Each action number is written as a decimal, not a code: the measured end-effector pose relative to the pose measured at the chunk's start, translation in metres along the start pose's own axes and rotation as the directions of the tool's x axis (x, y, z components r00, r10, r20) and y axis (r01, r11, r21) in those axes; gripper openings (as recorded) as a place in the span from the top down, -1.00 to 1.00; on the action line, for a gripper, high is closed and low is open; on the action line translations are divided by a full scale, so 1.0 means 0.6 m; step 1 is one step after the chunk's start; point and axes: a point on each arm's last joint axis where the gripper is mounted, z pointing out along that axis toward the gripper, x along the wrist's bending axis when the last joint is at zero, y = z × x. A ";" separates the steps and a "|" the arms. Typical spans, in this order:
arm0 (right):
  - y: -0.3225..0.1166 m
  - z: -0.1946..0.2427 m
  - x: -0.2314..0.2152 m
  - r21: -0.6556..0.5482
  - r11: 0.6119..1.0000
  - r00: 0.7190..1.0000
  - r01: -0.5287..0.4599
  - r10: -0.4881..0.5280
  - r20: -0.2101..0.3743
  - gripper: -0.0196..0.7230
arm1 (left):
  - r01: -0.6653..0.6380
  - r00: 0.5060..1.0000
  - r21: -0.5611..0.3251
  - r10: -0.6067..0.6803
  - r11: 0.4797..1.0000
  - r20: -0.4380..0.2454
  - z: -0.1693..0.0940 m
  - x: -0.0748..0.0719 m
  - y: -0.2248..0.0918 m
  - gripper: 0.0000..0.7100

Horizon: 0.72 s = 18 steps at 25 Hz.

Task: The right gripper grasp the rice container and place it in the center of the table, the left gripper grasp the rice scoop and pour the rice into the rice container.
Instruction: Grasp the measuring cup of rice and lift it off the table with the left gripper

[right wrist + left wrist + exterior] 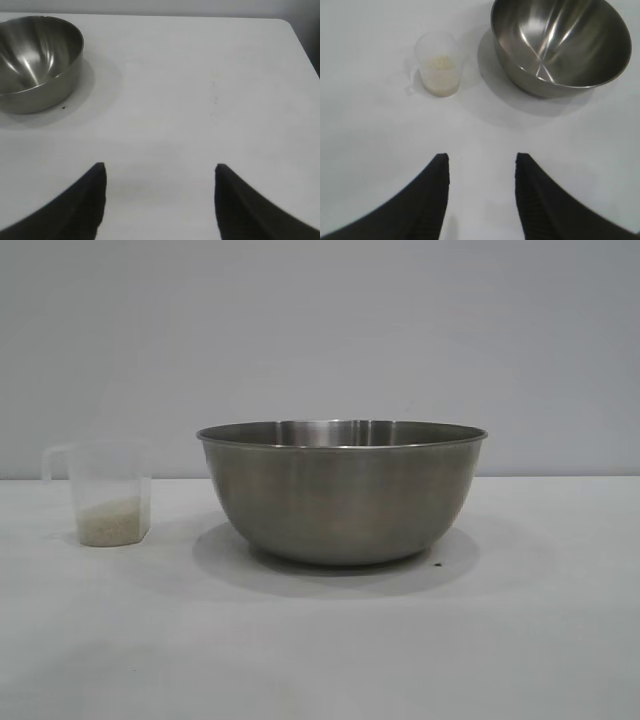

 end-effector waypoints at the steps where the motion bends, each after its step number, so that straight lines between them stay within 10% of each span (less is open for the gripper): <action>1: 0.000 0.000 0.000 0.000 1.000 1.000 0.001 -0.001 0.001 -0.13 | 0.014 1.000 -0.026 -0.014 1.000 0.004 0.005 0.000 -0.004 0.24; 10: 0.000 0.000 0.000 0.000 1.000 1.000 0.001 -0.001 0.001 -0.13 | 0.053 0.998 -0.234 -0.056 0.971 -0.006 0.020 0.007 -0.009 0.24; 18: 0.000 0.000 0.000 0.000 1.000 1.000 0.001 -0.001 0.001 -0.13 | 0.213 0.977 -0.244 -0.200 0.946 0.076 0.039 0.006 -0.008 0.24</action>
